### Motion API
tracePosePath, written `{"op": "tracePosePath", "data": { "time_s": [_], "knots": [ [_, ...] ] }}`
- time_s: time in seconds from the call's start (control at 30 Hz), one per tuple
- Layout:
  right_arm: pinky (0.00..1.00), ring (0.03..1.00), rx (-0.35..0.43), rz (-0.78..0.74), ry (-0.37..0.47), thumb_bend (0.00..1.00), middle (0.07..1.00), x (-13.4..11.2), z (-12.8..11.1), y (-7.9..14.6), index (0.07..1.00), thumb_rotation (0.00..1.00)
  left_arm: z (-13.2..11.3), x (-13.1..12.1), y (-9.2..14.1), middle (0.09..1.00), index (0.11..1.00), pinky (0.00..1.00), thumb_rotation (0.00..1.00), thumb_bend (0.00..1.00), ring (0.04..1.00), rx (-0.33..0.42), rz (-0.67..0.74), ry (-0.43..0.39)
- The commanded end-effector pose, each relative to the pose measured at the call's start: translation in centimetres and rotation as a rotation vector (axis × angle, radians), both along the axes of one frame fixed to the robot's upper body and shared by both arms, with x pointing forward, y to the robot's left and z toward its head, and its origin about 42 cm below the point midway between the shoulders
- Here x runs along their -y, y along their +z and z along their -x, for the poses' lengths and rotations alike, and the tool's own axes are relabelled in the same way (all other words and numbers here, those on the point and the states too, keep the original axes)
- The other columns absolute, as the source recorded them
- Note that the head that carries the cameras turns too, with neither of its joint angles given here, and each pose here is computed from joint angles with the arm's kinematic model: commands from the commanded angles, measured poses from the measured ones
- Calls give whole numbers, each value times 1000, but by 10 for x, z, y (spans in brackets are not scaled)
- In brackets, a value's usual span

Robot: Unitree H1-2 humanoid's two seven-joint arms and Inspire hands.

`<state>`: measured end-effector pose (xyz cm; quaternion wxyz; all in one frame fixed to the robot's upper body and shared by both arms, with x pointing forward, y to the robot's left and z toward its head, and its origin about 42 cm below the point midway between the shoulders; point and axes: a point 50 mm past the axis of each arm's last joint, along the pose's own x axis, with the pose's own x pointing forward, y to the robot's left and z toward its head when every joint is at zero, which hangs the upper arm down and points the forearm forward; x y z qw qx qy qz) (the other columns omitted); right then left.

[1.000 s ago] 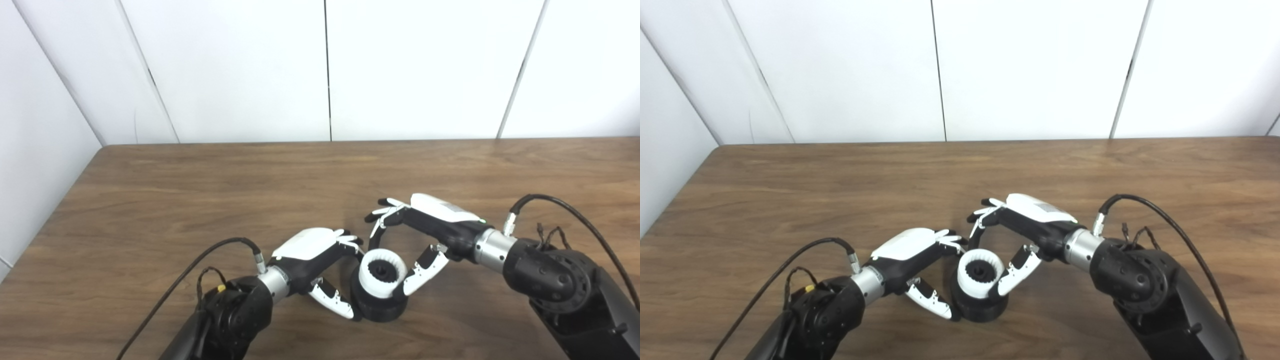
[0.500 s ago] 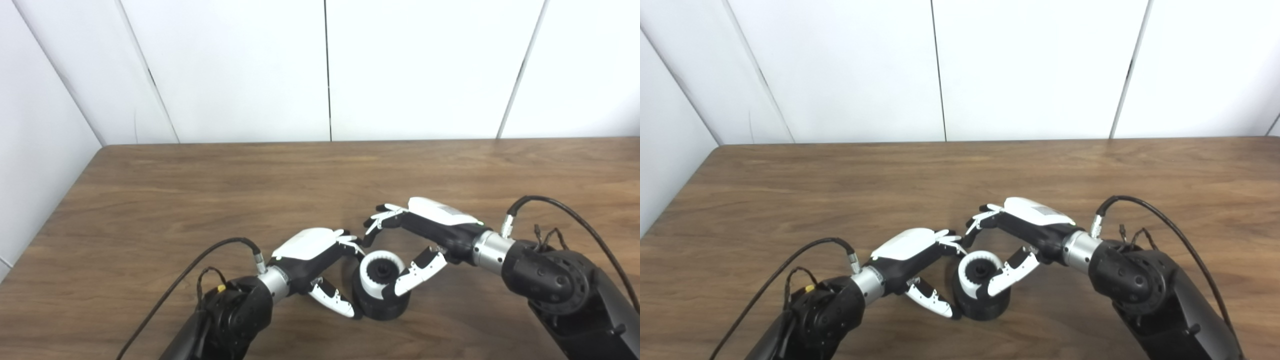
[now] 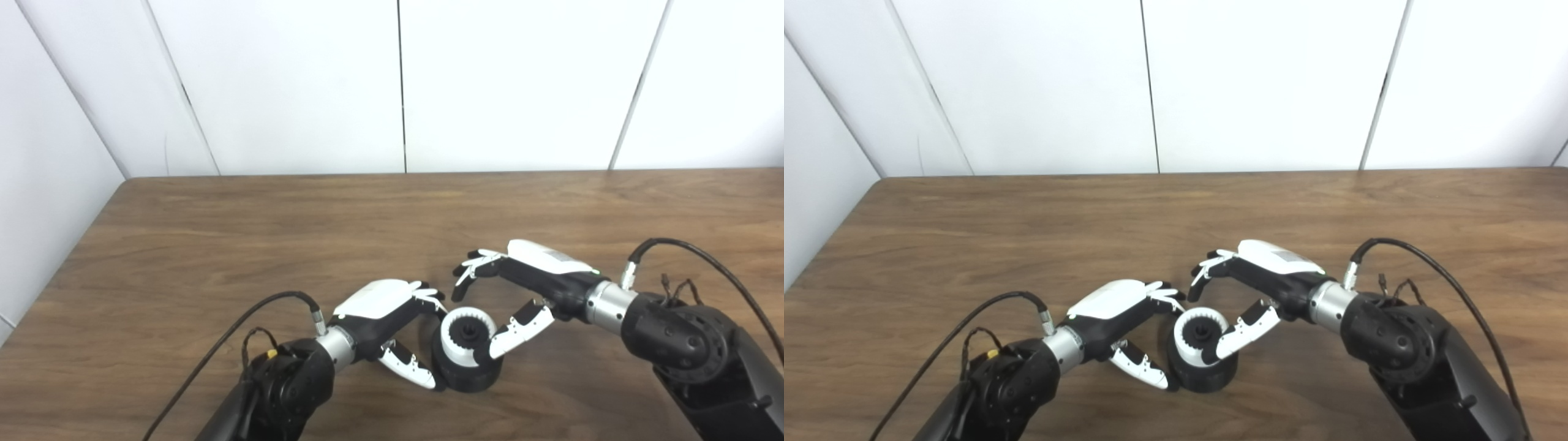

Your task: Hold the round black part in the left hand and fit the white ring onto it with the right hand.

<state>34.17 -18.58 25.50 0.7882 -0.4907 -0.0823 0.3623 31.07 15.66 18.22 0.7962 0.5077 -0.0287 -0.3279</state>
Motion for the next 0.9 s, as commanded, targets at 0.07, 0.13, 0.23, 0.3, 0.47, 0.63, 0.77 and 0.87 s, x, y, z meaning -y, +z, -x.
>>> {"op": "tracePosePath", "data": {
  "time_s": [0.07, 0.13, 0.23, 0.3, 0.47, 0.63, 0.77, 0.87],
  "knots": [
    [856, 975, 77, -23, 10, 919, 879, 3, -5, 19, 702, 421, -6, -5, 19, 954, 841, 1000, 339, 947, 1000, 57, -1, 6],
    [858, 976, 77, -24, 8, 917, 881, 3, -5, 20, 711, 424, -6, -7, 20, 956, 842, 1000, 344, 952, 1000, 56, -2, 8],
    [857, 973, 74, -34, 4, 918, 882, 4, -6, 21, 724, 416, -6, -10, 21, 958, 847, 1000, 344, 966, 1000, 50, -3, 20],
    [859, 971, 71, -40, -2, 920, 882, 5, -6, 22, 733, 404, -5, -13, 23, 958, 851, 1000, 343, 969, 1000, 51, -6, 27],
    [856, 965, 72, -48, -18, 924, 891, 12, -6, 23, 753, 401, -2, -25, 29, 964, 870, 1000, 357, 968, 1000, 40, -4, 54],
    [848, 956, 71, -62, -43, 926, 897, 19, -5, 24, 758, 388, 2, -38, 33, 972, 874, 984, 345, 937, 1000, 33, 7, 82],
    [852, 952, 72, -80, -68, 926, 910, 29, -5, 25, 777, 390, 3, -48, 41, 983, 879, 941, 342, 927, 1000, 33, 13, 110],
    [842, 950, 81, -89, -98, 923, 917, 37, -4, 26, 799, 402, 3, -54, 48, 986, 883, 911, 338, 917, 1000, 48, 40, 133]
  ]
}}
